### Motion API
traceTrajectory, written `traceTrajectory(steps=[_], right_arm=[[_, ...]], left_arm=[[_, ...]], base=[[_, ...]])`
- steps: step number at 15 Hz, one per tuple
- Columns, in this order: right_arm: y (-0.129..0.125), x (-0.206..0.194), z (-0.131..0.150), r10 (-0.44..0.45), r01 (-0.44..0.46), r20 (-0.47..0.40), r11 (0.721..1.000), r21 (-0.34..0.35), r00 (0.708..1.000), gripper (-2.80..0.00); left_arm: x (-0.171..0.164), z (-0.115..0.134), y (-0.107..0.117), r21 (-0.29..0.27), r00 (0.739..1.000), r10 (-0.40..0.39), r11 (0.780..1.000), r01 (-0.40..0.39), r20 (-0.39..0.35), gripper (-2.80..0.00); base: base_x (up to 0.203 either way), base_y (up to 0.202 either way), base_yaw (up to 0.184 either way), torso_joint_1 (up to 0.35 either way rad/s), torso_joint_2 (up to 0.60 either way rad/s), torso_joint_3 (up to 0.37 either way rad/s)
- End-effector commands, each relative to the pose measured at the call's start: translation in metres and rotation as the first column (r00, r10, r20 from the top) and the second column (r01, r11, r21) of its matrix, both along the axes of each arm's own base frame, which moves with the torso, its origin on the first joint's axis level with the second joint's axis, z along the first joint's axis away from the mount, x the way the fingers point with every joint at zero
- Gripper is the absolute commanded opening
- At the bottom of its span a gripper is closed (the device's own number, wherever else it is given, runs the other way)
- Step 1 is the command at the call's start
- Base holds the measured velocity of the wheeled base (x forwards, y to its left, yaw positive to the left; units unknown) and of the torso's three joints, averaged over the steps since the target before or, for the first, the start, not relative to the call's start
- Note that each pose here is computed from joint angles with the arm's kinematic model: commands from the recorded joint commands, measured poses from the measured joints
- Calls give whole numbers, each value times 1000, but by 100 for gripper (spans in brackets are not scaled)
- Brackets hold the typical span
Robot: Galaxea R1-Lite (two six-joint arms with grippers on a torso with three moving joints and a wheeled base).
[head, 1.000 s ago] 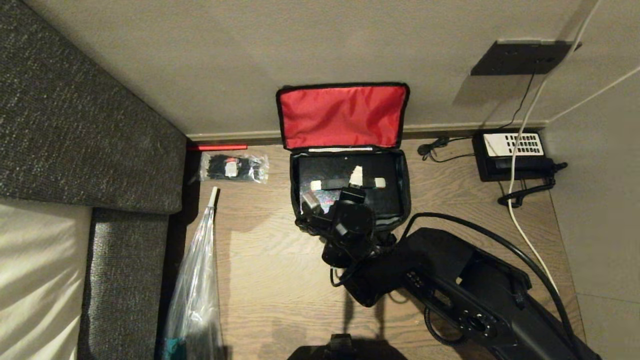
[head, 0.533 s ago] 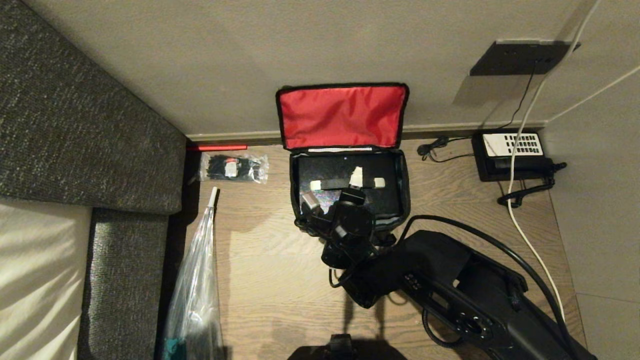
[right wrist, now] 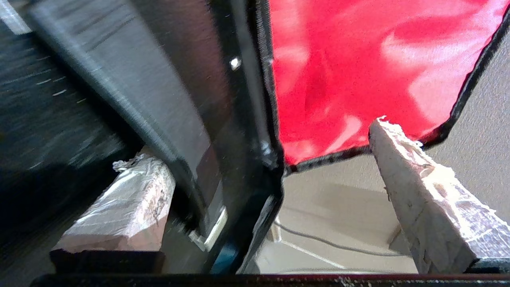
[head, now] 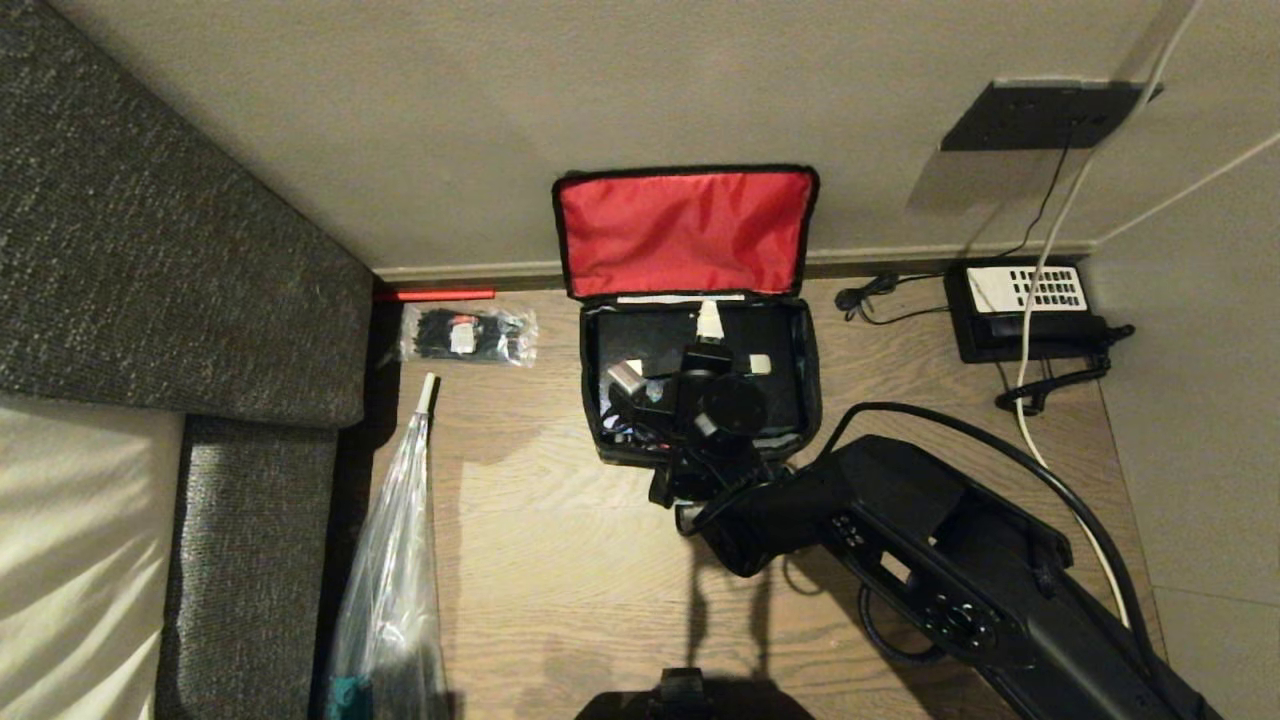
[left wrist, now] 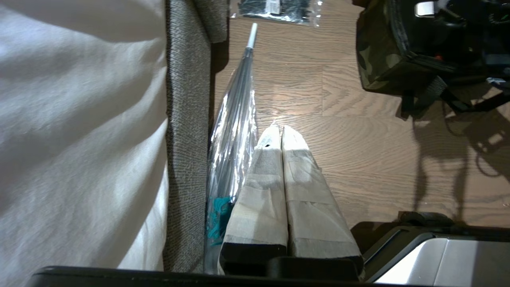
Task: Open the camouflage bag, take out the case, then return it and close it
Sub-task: Grip the handle
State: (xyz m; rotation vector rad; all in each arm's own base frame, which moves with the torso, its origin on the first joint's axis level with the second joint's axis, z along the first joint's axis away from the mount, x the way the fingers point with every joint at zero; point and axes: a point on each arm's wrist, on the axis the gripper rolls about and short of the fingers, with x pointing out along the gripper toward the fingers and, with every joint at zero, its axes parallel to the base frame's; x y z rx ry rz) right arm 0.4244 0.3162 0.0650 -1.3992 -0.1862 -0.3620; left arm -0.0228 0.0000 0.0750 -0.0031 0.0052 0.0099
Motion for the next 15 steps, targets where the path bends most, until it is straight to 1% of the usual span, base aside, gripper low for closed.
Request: traceTrajectory(steps=[1, 3, 8, 9, 11, 15], right_arm=[[-3, 5, 11, -24, 23, 37, 1000, 14, 999, 0], [-6, 11, 18, -45, 44, 55, 999, 7, 998, 0], [-9, 15, 12, -48, 48, 49, 999, -2, 998, 0], [-9, 15, 11, -41, 41, 49, 999, 5, 998, -280], [-8, 14, 4, -32, 31, 46, 999, 19, 998, -280], [-4, 11, 4, -22, 20, 59, 999, 31, 998, -280]], left_arm=[[0, -1, 0, 0, 1000, 1, 1000, -1, -1, -280], [0, -1, 0, 0, 1000, 1, 1000, -1, -1, -280], [0, -1, 0, -1, 1000, 1, 1000, -1, -1, -280], [0, -1, 0, -1, 1000, 1, 1000, -1, -1, -280], [0, -1, 0, -1, 1000, 1, 1000, -1, -1, -280], [0, -1, 0, 0, 1000, 1, 1000, -1, -1, -280]], base=[[0, 0, 0, 0, 0, 0], [0, 0, 0, 0, 0, 0], [0, 0, 0, 0, 0, 0], [0, 0, 0, 0, 0, 0], [0, 0, 0, 0, 0, 0], [0, 0, 0, 0, 0, 0]])
